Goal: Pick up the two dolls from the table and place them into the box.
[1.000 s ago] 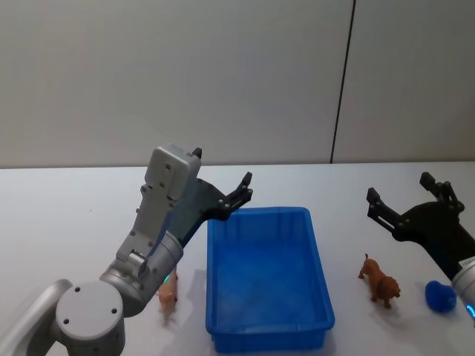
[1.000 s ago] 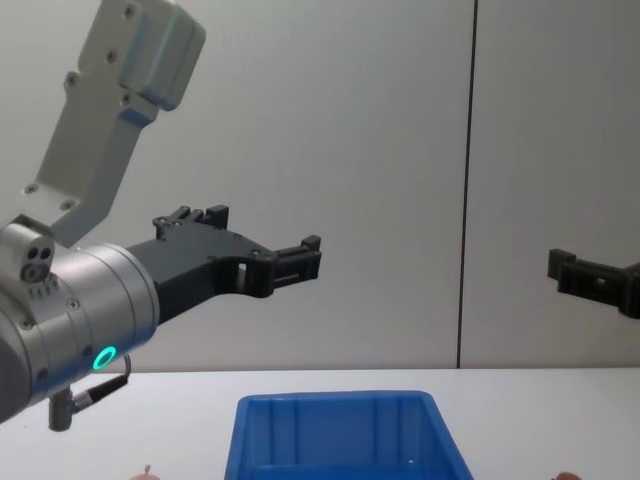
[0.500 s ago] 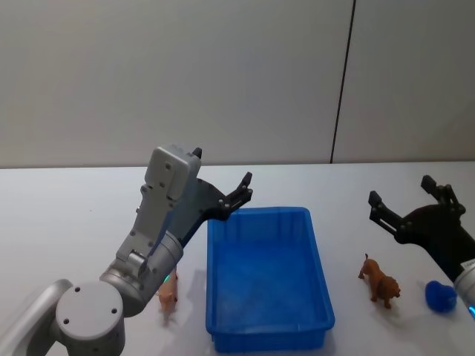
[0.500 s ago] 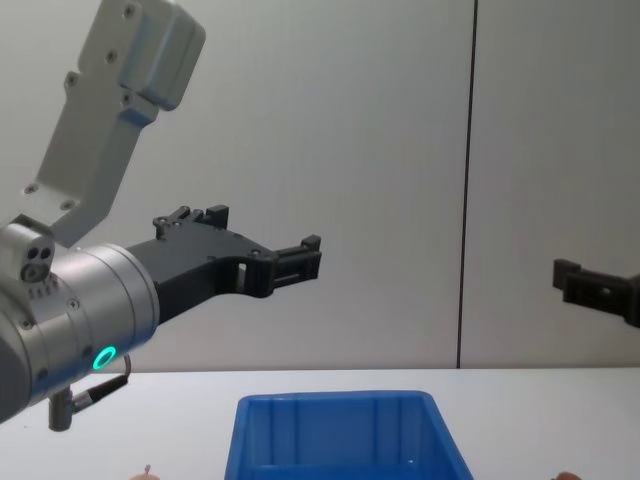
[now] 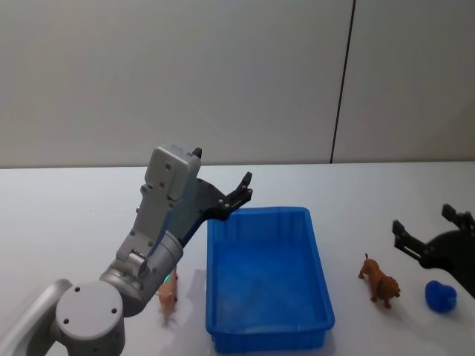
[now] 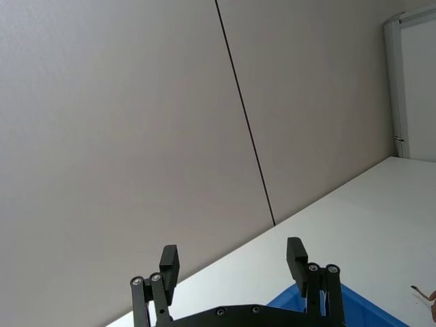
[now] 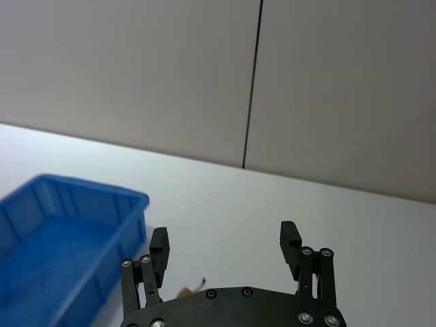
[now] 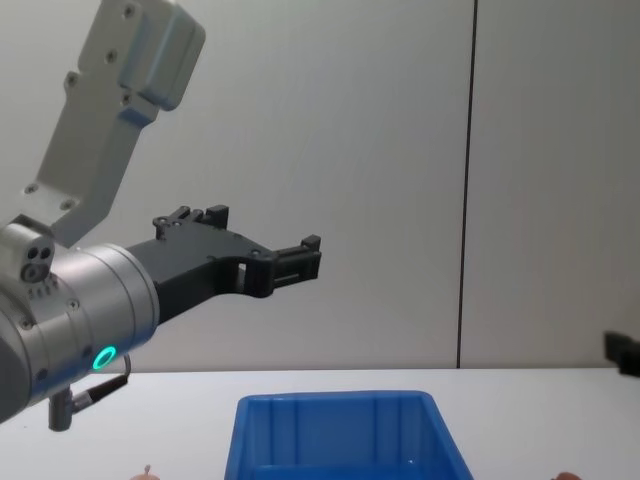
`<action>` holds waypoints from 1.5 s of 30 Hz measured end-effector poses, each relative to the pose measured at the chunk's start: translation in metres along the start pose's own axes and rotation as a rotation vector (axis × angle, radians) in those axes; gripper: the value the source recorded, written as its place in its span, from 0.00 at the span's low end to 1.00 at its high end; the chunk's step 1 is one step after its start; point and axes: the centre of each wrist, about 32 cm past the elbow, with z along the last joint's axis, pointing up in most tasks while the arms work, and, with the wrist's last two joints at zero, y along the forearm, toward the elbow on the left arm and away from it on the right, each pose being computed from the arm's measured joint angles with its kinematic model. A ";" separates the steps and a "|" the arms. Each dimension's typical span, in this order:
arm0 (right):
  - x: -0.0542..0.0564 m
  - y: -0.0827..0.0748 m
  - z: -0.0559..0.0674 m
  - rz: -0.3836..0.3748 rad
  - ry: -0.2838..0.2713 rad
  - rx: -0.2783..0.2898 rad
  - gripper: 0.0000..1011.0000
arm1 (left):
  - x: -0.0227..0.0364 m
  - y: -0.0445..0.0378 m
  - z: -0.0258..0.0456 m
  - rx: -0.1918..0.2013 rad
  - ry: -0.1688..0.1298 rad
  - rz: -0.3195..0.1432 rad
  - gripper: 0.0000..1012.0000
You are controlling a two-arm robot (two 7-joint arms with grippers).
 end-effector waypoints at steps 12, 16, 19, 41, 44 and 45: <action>0.030 -0.009 -0.015 -0.016 -0.030 -0.131 0.99 | 0.0000 0.0000 0.0000 0.000 0.000 0.000 0.99; 0.037 -0.010 -0.019 -0.018 -0.038 -0.176 0.99 | 0.0000 0.0000 0.0000 0.000 0.000 0.000 0.99; 0.043 -0.010 -0.023 -0.018 -0.044 -0.212 0.99 | 0.0000 0.0000 0.0000 0.000 0.000 0.000 0.99; 0.061 -0.005 -0.048 0.038 -0.003 -0.395 0.95 | 0.0000 0.0000 0.0000 0.000 0.000 0.000 0.99; 0.063 -0.004 -0.051 0.040 0.010 -0.409 0.88 | 0.0000 0.0000 0.0000 0.000 0.000 0.000 0.99; 0.063 -0.003 -0.052 0.041 0.018 -0.415 0.87 | 0.0000 0.0000 0.0000 0.000 0.000 0.000 0.99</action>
